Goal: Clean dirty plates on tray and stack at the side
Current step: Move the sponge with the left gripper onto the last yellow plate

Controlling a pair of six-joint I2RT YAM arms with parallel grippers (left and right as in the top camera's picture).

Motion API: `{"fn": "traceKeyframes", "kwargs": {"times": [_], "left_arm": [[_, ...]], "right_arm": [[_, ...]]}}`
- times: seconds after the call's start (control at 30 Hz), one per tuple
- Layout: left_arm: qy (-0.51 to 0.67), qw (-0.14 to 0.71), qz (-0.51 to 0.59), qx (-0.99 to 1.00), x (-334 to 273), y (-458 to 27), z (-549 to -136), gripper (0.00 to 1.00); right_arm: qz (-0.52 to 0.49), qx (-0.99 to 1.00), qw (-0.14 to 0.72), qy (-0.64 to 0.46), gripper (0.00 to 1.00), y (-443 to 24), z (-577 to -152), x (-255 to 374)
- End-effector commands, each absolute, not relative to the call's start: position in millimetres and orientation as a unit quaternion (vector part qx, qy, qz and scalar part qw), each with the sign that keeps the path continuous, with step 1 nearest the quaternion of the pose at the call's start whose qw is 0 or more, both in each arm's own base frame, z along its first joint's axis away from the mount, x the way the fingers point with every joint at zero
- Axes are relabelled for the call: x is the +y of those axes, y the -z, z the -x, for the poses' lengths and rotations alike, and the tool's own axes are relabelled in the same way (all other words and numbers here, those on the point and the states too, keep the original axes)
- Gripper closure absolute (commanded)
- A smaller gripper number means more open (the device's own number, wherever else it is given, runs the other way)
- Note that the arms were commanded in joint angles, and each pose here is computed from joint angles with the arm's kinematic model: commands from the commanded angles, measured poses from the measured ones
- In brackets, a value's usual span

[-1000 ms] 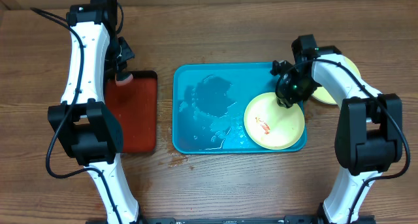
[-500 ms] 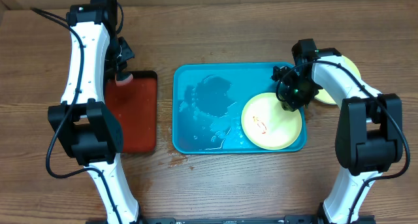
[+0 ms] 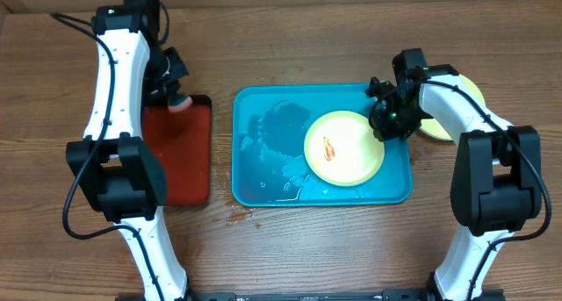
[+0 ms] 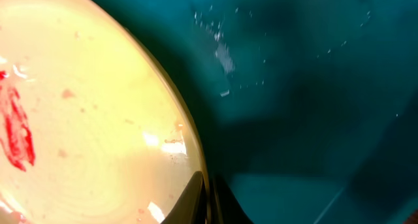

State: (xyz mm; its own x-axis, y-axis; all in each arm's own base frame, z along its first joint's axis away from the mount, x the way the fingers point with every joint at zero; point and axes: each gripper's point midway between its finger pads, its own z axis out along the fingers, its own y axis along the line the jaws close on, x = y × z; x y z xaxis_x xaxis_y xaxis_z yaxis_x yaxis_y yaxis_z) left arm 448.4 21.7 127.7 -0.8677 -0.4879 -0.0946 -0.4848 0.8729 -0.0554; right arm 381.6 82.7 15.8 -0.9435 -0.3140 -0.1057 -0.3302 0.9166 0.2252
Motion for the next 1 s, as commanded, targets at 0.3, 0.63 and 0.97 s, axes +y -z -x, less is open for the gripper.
{"fn": "traceKeyframes", "kwargs": {"times": [0.3, 0.63, 0.97], "left_arm": [[0.095, 0.052, 0.109, 0.988, -92.8, -139.0, -443.3, 0.96], [0.104, 0.055, 0.017, 0.993, -175.3, -132.4, -429.6, 0.96], [0.113, 0.061, -0.032, 0.991, -227.6, -131.1, -413.6, 0.96]], "right_arm": [[0.096, 0.983, 0.042, -0.151, 0.75, -30.0, -382.6, 109.0], [0.043, 0.993, 0.002, -0.108, 0.75, -20.4, -364.8, 92.4], [-0.004, 0.993, 0.004, -0.115, 0.96, -7.4, -362.8, 94.1]]}}
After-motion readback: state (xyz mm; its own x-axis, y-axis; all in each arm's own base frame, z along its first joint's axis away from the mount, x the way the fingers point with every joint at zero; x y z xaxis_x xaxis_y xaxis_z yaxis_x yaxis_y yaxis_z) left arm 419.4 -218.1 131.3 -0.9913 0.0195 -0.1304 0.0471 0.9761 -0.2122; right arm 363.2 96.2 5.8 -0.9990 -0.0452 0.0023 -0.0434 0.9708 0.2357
